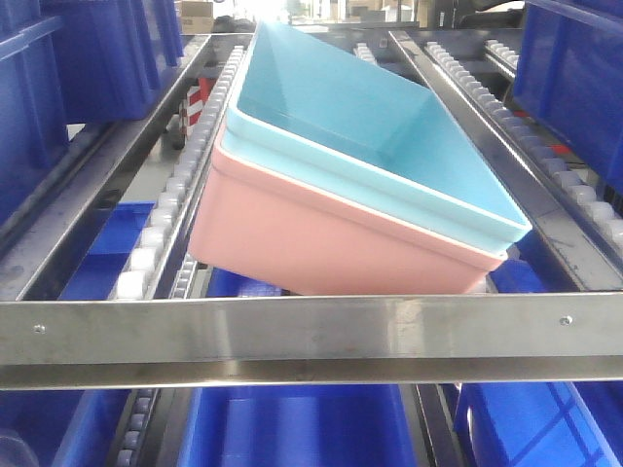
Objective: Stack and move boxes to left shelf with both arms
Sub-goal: 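Withdraw both grippers upward away from the placed bins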
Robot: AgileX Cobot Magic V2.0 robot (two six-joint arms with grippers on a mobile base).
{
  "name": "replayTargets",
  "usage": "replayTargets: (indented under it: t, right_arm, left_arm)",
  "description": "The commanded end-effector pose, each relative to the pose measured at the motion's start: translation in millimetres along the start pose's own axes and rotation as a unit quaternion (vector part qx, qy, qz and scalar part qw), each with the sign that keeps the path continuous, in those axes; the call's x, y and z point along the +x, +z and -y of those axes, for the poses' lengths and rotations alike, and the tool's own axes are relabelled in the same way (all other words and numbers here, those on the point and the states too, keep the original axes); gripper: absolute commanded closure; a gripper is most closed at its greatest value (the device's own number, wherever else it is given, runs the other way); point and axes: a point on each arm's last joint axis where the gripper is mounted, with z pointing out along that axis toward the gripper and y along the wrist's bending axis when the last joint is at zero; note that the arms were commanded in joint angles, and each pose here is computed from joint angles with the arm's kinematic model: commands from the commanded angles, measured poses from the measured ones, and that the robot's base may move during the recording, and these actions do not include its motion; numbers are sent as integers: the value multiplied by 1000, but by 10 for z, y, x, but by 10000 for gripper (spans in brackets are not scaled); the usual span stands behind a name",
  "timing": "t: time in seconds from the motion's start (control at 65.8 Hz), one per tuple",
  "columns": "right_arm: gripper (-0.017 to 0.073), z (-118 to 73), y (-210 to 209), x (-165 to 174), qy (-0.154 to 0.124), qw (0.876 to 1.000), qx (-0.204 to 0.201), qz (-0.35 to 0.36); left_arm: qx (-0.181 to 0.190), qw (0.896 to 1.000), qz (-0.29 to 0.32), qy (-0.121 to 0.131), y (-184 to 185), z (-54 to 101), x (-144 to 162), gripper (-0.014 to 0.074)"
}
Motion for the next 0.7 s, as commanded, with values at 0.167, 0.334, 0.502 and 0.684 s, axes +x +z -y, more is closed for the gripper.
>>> replayTargets:
  t: [0.167, 0.334, 0.502, 0.684]
  right_arm:
    - [505, 42, -224, 307, 5, 993, 48, 112]
    - [505, 35, -246, 398, 21, 992, 45, 114]
    - [505, 35, -248, 392, 20, 992, 45, 118]
    - [505, 35, -248, 393, 20, 992, 45, 117]
  left_arm:
    - [1, 999, 37, -2, -2, -5, 12, 595]
    - [1, 999, 37, -2, -2, -5, 12, 595]
    - [1, 999, 37, -2, -2, -5, 12, 595]
    - [1, 999, 37, -2, -2, -5, 12, 595]
